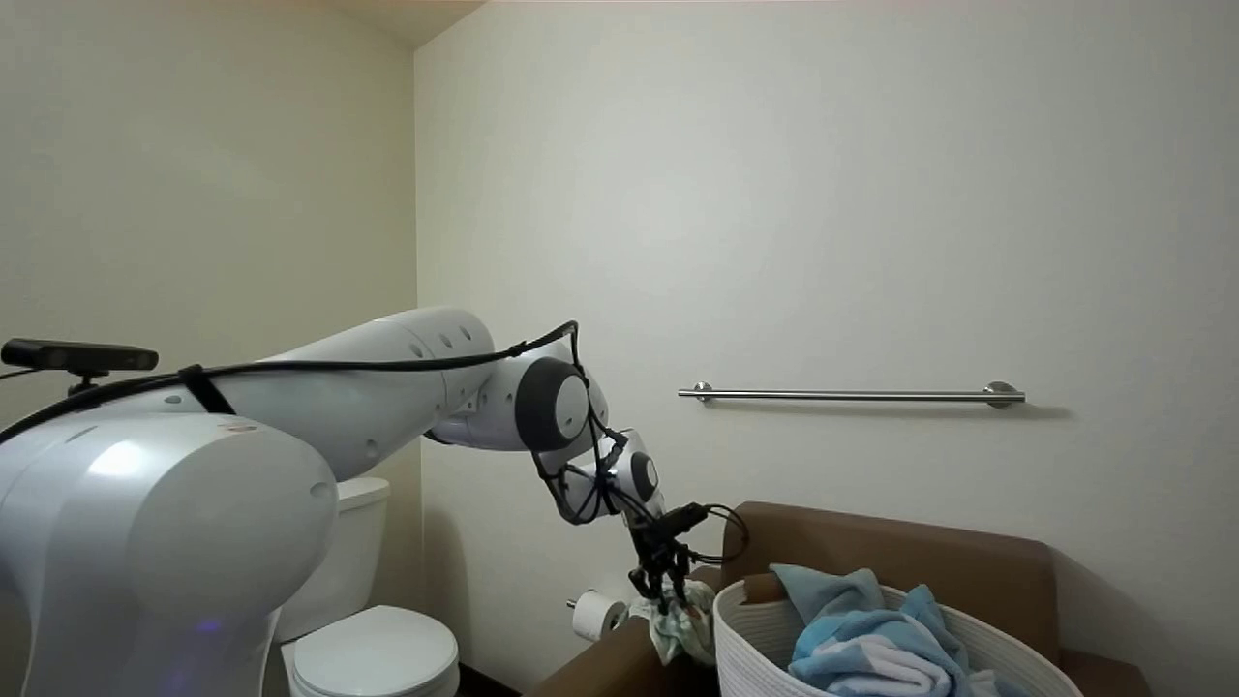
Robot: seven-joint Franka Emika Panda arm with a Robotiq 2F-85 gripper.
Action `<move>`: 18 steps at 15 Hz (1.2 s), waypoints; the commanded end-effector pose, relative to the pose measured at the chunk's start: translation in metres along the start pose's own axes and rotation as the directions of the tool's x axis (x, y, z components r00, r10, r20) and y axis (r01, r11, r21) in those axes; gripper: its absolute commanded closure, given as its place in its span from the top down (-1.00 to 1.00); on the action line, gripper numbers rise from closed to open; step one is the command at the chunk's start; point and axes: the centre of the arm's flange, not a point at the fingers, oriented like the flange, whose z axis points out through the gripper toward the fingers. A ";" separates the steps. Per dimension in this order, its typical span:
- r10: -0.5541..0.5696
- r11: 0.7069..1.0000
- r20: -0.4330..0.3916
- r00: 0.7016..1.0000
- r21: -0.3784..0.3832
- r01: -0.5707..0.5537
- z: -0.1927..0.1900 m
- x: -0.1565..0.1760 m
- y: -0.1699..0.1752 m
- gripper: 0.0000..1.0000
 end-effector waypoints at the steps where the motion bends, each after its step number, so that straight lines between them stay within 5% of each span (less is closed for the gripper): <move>1: -0.031 0.999 -0.019 0.999 0.029 0.031 0.005 -0.006 0.012 -0.68; 3: -0.034 0.999 -0.025 0.999 0.033 0.034 0.006 -0.007 0.014 -0.94; 5: -0.035 0.999 -0.027 0.999 0.033 0.036 0.006 -0.008 0.015 -1.00; 18: 0.019 0.997 -0.075 0.997 -0.076 -0.024 -0.027 -0.040 0.025 -0.97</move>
